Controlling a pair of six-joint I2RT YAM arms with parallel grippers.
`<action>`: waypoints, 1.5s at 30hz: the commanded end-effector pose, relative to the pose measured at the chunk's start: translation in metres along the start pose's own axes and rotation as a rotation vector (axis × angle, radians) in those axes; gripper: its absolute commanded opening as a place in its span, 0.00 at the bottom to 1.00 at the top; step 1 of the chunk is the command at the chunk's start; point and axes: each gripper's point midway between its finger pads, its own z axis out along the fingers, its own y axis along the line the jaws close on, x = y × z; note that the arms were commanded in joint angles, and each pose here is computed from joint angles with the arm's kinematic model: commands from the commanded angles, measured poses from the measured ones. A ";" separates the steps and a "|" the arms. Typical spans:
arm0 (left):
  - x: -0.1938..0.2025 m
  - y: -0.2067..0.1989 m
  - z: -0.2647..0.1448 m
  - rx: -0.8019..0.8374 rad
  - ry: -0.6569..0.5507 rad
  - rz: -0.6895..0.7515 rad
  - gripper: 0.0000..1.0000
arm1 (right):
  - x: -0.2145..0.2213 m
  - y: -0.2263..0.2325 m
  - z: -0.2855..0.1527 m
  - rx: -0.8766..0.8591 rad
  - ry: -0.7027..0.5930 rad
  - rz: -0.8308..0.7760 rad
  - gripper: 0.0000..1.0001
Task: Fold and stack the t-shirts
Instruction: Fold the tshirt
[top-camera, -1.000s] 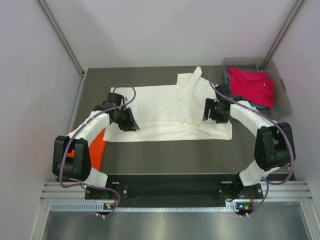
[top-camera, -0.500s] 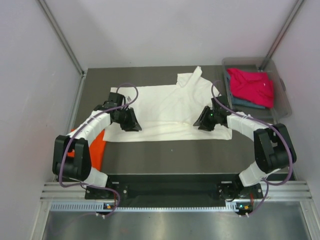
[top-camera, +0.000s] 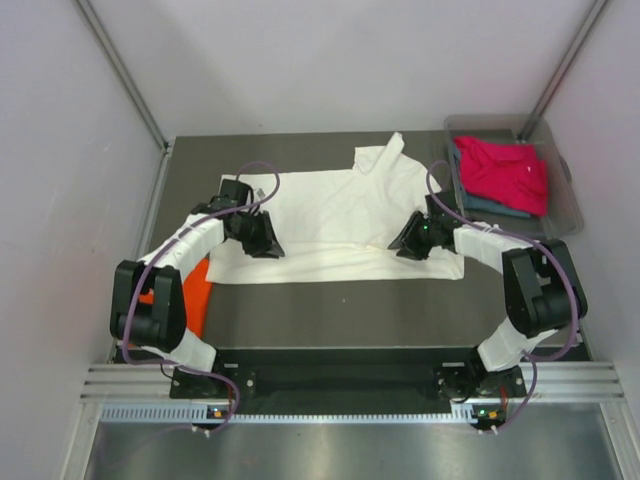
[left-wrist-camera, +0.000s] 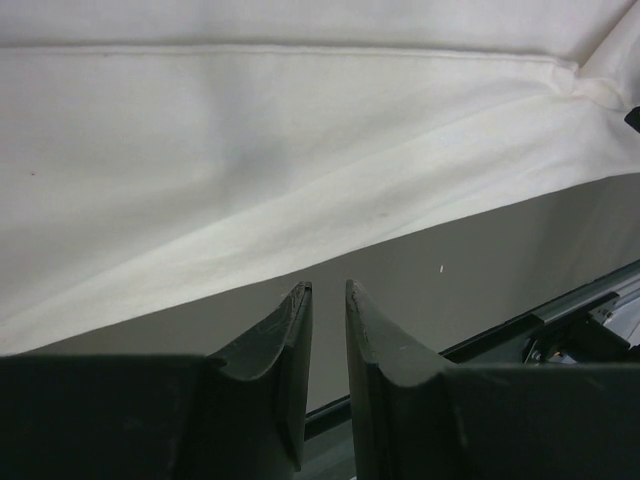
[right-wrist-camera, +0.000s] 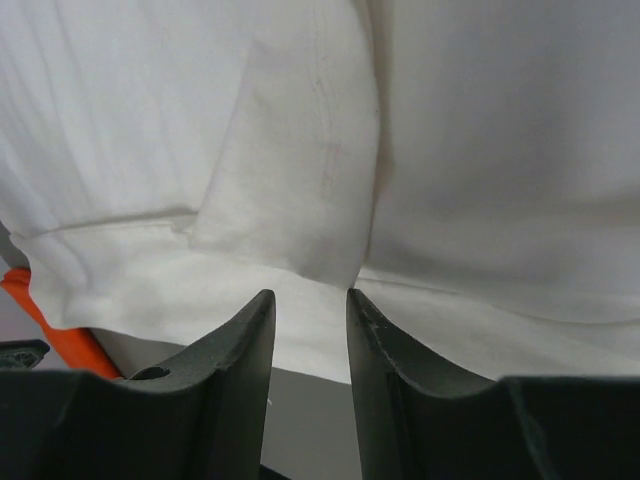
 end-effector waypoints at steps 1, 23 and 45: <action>-0.011 -0.012 -0.005 0.031 -0.017 0.042 0.25 | -0.015 0.005 0.003 -0.018 -0.035 0.009 0.35; -0.011 -0.010 -0.006 0.020 -0.008 0.068 0.24 | -0.039 0.017 0.019 0.000 -0.060 -0.040 0.00; -0.008 -0.005 -0.004 0.000 0.001 0.070 0.24 | -0.085 0.086 0.026 0.041 -0.029 -0.456 0.49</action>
